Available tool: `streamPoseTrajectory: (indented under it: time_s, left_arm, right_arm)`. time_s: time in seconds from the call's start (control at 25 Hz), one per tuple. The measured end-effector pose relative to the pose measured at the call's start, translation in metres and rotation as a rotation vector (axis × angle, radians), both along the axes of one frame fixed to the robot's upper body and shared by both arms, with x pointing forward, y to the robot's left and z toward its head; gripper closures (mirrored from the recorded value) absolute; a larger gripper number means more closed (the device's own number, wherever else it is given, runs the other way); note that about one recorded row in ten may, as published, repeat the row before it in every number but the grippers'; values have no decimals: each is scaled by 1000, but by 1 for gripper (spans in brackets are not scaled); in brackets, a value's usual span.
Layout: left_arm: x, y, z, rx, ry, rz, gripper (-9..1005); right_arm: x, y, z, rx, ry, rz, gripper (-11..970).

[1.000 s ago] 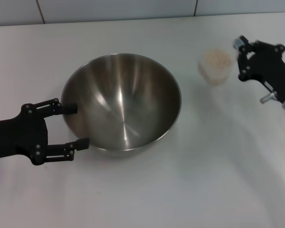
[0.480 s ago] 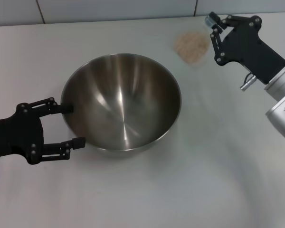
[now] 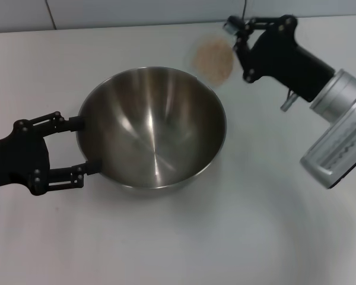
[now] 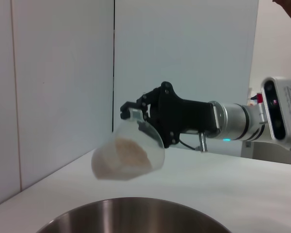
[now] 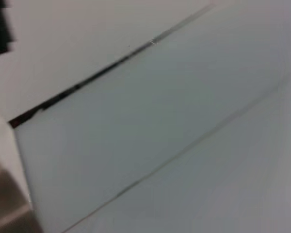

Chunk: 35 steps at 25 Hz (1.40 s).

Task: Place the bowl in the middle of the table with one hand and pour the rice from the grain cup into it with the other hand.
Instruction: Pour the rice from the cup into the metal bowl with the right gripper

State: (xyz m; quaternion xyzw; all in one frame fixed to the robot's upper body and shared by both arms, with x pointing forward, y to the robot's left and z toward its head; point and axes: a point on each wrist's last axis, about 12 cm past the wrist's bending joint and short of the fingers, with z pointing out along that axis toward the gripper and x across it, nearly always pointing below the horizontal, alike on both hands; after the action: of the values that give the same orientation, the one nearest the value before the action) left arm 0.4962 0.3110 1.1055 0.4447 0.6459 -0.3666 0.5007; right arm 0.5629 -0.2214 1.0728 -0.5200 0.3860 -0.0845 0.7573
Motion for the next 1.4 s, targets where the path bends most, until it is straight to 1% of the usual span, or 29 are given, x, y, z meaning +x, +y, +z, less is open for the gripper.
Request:
streamPoseTrajectory:
  time_s: [0.04, 0.08, 0.12, 0.16, 0.24, 0.28, 0.32, 0.48, 0.68, 0.88, 1.08, 1.4]
  left_arm:
    - [0, 0, 0, 0, 0, 0, 152]
    - [0, 0, 0, 0, 0, 0, 152]
    - [0, 0, 0, 0, 0, 0, 152]
    - [0, 0, 0, 0, 0, 0, 152]
    - [0, 0, 0, -9, -4, 9, 152]
    - [1, -1, 1, -13, -6, 12, 152]
    - [1, -1, 1, -13, -6, 12, 152]
    - [2, -3, 1, -20, -8, 15, 152]
    - [2, -3, 1, -22, -10, 16, 152]
    - [3, -3, 1, -22, -12, 18, 152]
    - [3, -4, 1, -23, -13, 19, 152]
    - [4, -4, 1, -23, -14, 19, 152]
  right_arm:
    - [0, 3, 0, -30, -23, 10, 940]
    - [-1, 6, -1, -89, -81, 12, 940]
    - [-1, 6, -1, -89, -81, 12, 940]
    - [-1, 7, -1, -115, -107, 9, 940]
    - [-2, 8, -1, -178, -184, -2, 940]
    - [-2, 9, 0, -232, -256, -12, 940]
    - [-2, 9, 0, -232, -256, -12, 941]
    - [-1, 11, 2, -346, -405, -35, 941]
    - [-2, 17, 2, -447, -538, -37, 941]
    - [-6, 21, 0, -478, -564, 6, 942]
    - [-8, 24, -2, -514, -604, 12, 942]
    - [-10, 26, -4, -542, -626, 37, 941]
